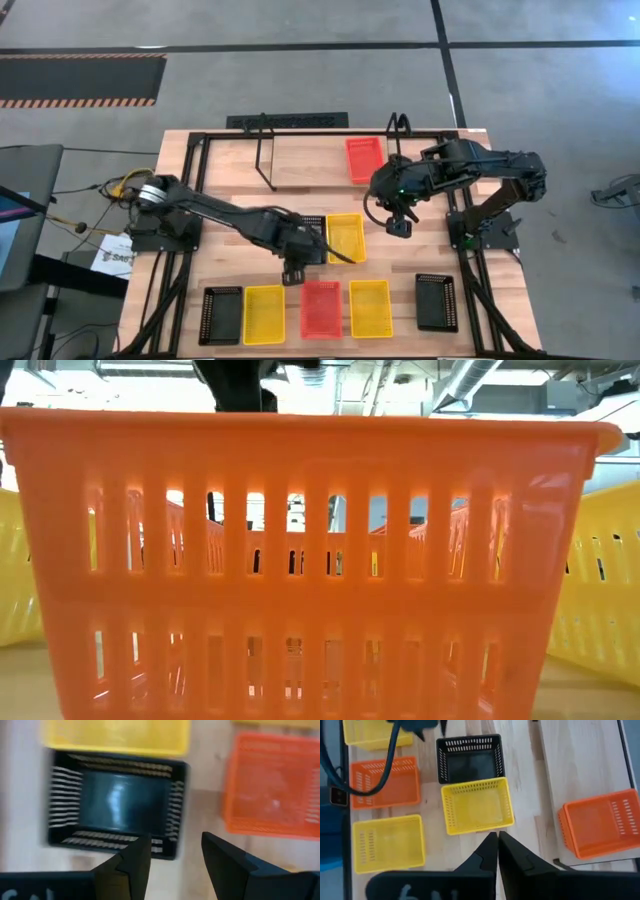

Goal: Stack baskets on shelf by color
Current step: Stack the orange bin on top of the other stacked orange bins on the shelf

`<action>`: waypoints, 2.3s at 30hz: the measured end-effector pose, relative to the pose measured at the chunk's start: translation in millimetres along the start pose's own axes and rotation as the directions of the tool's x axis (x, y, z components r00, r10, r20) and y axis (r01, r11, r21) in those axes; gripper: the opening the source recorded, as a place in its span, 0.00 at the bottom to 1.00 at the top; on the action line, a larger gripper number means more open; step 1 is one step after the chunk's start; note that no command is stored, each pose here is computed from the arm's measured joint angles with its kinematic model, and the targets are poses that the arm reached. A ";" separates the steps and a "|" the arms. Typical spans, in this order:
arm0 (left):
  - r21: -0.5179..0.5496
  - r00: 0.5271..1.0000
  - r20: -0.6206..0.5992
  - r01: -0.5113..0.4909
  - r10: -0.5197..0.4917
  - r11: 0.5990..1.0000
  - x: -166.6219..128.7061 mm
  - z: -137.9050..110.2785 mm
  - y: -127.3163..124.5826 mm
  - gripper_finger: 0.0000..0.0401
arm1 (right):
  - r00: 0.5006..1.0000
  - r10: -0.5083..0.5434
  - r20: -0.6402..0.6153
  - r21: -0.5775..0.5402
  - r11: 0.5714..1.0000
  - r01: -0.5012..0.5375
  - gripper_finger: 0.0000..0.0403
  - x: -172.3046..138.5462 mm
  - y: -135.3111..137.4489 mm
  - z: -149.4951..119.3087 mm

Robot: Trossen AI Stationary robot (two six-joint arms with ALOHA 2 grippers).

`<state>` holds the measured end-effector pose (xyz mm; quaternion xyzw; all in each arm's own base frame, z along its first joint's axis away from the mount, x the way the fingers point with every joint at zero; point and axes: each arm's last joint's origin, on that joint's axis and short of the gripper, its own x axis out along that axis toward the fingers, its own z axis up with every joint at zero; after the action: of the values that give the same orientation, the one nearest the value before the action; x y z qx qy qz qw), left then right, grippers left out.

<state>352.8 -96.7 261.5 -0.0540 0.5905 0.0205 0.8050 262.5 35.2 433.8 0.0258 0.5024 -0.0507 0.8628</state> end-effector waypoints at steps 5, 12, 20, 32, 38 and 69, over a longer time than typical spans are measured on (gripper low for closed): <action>-0.003 0.983 -0.076 0.166 -0.166 0.986 31.9 6.1 -11.6 0.40 | 1.000 -0.014 -0.003 -0.001 1.000 0.014 0.10 0.6 -5.2 0.7; 0.073 0.969 -0.081 0.241 -0.235 0.968 43.2 8.5 -19.9 0.40 | 0.999 -0.045 0.007 0.065 0.997 0.044 0.10 2.4 -22.2 4.8; 0.171 0.966 -0.081 0.258 -0.248 0.951 42.4 5.3 -29.5 0.40 | 0.997 -0.076 0.008 0.169 0.983 0.074 0.10 3.6 -39.6 7.2; 0.203 0.975 -0.044 0.221 -0.216 0.954 53.1 2.1 -28.2 0.40 | 0.997 -0.073 0.041 0.178 0.982 0.065 0.10 3.6 -40.6 10.5; 0.181 0.973 -0.023 0.231 -0.231 0.956 62.1 -0.4 -27.3 0.40 | 0.997 -0.073 0.037 0.175 0.982 0.065 0.10 3.6 -40.6 10.1; 0.076 0.971 -0.059 0.234 -0.230 0.969 109.7 6.1 -25.3 0.21 | 0.997 -0.070 0.035 0.169 0.984 0.063 0.10 3.5 -40.5 9.9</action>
<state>394.1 -124.5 160.4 -0.0898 0.6002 -0.0997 0.7885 268.2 -6.2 435.9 0.0807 0.4792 -0.1221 0.8654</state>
